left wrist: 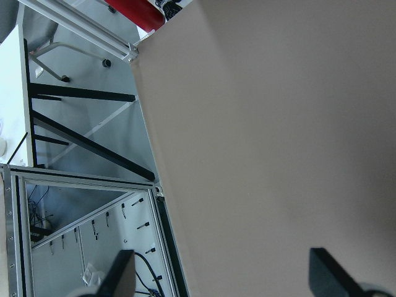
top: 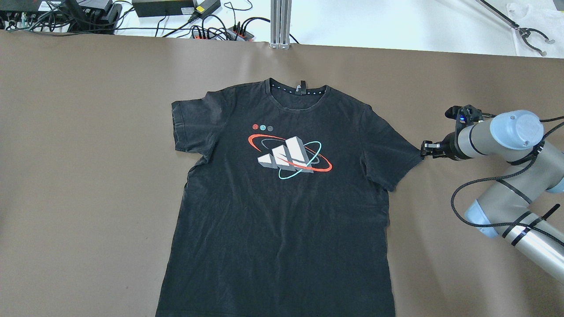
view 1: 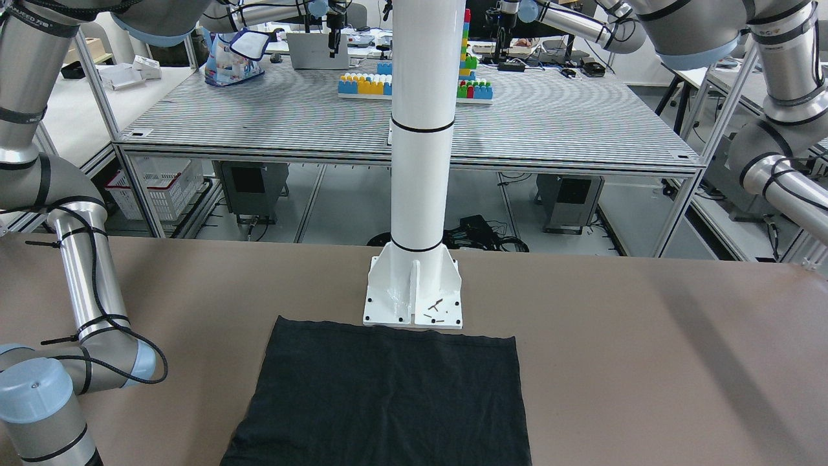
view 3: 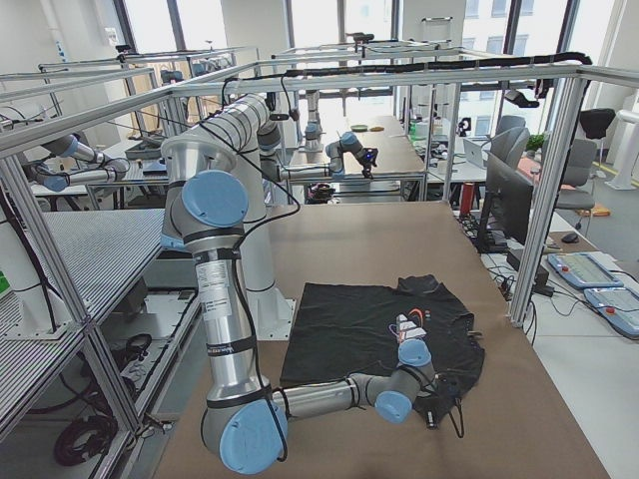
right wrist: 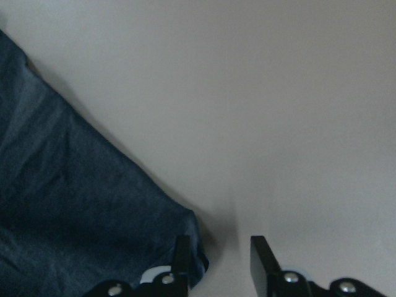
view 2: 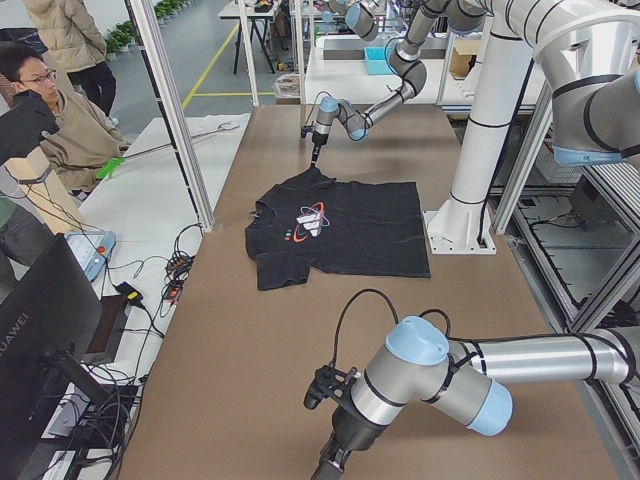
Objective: Fold clothes
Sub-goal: 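Lower the right gripper over the sleeve nearest it, then grasp the sleeve with the right gripper and fold it onto the shirt body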
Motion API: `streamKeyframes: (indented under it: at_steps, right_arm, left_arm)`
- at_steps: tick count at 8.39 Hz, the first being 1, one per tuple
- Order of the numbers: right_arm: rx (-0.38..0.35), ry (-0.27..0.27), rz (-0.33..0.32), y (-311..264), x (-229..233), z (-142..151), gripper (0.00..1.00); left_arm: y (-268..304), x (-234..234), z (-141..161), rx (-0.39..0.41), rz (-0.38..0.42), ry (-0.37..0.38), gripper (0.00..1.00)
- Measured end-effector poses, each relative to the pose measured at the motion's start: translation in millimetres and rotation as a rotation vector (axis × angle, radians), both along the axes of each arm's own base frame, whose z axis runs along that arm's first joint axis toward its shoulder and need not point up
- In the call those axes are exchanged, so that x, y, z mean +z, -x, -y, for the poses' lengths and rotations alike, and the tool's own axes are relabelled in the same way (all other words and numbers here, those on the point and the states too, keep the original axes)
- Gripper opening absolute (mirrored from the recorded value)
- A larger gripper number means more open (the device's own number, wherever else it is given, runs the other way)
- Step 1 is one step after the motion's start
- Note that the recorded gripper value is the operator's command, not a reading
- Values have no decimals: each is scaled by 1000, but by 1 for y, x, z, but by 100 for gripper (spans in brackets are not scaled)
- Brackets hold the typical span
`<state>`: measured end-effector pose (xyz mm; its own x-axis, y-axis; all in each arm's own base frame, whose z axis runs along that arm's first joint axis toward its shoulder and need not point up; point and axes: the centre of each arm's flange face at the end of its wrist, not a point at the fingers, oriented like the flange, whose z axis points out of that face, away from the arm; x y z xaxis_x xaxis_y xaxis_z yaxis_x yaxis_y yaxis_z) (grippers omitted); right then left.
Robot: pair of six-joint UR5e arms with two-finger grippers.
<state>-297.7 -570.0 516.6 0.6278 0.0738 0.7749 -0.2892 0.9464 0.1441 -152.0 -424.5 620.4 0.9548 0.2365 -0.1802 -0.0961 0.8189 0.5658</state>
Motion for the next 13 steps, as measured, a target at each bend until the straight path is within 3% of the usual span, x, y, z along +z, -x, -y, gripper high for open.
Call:
streamKeyframes:
  at_steps: [6,10,13]
  right_arm:
    - [-14,-16,16,3,-14,1,0]
    - [-42,-47,72,-2,-106,-10,0]
    - [-24,-50,74,23,-157,4,0]
  left_arm:
    - [0,-1,1,-2,1,-3,100]
    - [0,-4,2,-1,1,-7,100]
    - [-2,-3,1,3,0,-4,100]
